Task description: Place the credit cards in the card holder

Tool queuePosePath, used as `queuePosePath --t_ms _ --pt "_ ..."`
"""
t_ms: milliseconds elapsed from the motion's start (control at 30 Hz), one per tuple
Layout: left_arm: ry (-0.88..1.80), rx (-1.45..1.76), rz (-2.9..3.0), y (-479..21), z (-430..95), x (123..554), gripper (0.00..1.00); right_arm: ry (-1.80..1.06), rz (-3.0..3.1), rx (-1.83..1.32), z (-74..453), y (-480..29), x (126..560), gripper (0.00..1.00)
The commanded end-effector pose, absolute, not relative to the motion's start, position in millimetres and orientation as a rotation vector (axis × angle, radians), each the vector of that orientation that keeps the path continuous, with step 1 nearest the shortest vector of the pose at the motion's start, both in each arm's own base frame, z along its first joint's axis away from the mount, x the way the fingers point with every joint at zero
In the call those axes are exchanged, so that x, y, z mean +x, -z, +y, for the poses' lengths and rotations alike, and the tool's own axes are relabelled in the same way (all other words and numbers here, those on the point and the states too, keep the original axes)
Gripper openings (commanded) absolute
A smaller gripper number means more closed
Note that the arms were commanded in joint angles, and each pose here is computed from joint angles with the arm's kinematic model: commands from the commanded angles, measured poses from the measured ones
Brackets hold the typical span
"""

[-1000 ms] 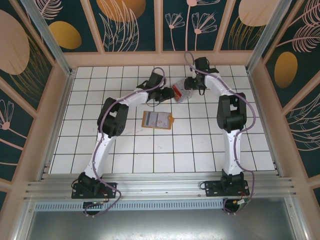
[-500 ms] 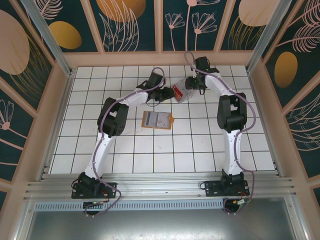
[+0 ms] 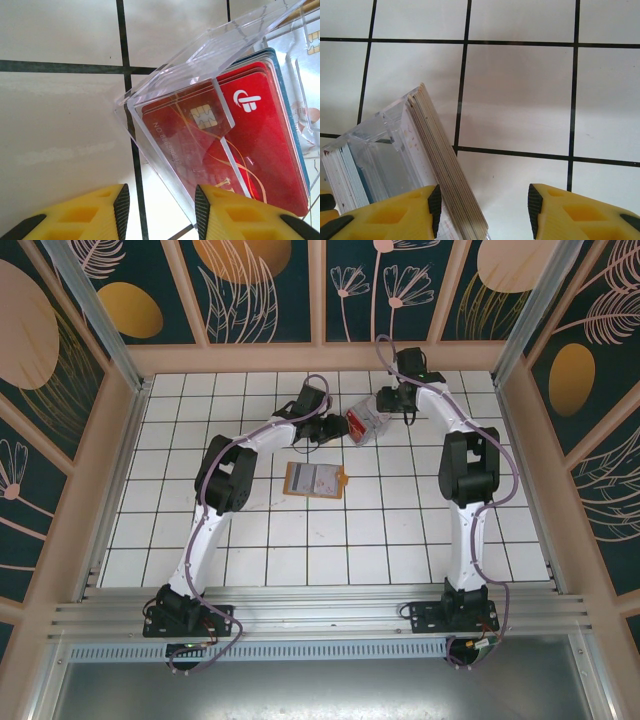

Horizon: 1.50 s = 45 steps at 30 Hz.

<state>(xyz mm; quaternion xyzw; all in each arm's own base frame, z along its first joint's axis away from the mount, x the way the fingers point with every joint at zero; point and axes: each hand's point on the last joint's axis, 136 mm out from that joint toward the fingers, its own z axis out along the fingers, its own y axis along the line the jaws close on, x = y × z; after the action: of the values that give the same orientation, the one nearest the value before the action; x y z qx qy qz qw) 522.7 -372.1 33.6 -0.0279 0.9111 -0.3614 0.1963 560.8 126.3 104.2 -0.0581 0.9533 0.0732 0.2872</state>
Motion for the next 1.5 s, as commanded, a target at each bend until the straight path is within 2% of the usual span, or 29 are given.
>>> queuePosePath --t_ms 0,600,933,1233,1467 --pt "1.008 -0.095 2.558 -25.3 -372.2 525.6 0.42 -0.247 2.525 -0.214 138.7 -116.4 554.3 0.53" --pt "1.032 -0.101 2.535 -33.9 -377.5 533.3 0.42 -0.183 2.625 -0.208 132.3 -72.4 558.6 0.56" --pt "1.021 -0.102 2.548 -29.2 -376.3 531.2 0.42 -0.160 2.544 -0.132 113.6 -109.1 566.6 0.54" --pt "1.025 -0.101 2.543 -30.4 -376.6 531.9 0.42 -0.174 2.521 -0.128 114.0 -120.2 566.0 0.53" --pt "1.024 -0.102 2.547 -29.0 -376.5 531.1 0.42 -0.177 2.511 -0.131 114.5 -123.6 566.8 0.46"
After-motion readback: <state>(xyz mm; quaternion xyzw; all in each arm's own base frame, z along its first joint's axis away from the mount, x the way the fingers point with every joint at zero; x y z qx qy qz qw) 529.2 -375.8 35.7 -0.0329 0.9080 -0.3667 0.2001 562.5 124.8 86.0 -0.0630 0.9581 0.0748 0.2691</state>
